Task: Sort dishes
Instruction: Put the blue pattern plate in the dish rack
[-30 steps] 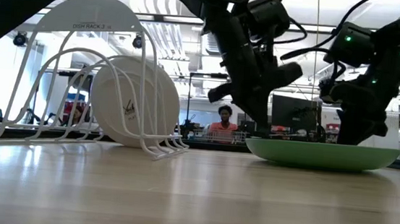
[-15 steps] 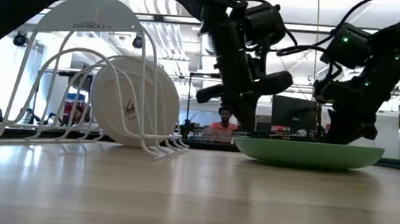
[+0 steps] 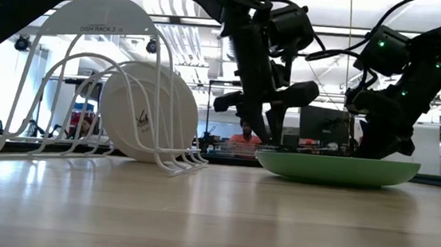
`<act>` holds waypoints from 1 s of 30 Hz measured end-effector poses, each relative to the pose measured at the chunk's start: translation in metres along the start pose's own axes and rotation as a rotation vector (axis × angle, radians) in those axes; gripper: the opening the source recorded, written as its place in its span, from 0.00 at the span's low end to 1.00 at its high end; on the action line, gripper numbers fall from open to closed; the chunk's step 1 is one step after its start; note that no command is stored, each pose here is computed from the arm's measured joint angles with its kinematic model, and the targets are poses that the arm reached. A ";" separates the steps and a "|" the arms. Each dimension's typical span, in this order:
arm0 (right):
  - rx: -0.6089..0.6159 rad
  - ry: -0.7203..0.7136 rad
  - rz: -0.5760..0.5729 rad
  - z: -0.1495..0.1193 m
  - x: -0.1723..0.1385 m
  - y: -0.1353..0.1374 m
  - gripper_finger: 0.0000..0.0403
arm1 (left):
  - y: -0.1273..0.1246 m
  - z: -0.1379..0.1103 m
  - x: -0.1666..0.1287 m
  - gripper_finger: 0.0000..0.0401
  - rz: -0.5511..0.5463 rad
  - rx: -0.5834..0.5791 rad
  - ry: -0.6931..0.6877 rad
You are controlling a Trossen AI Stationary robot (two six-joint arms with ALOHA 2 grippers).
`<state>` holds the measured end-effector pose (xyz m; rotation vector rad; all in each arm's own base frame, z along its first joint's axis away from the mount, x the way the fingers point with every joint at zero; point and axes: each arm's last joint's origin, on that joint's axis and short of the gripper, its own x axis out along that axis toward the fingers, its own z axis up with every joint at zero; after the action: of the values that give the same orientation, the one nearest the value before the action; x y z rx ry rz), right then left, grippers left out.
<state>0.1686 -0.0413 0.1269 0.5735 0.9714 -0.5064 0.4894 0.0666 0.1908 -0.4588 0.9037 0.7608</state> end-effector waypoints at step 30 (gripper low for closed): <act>0.002 -0.013 0.009 0.001 0.001 0.000 0.00 | 0.000 -0.006 0.006 0.39 -0.029 0.002 0.051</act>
<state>0.1696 -0.0416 0.1267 0.5750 0.9561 -0.5027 0.4884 0.0649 0.1827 -0.4908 0.9437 0.7238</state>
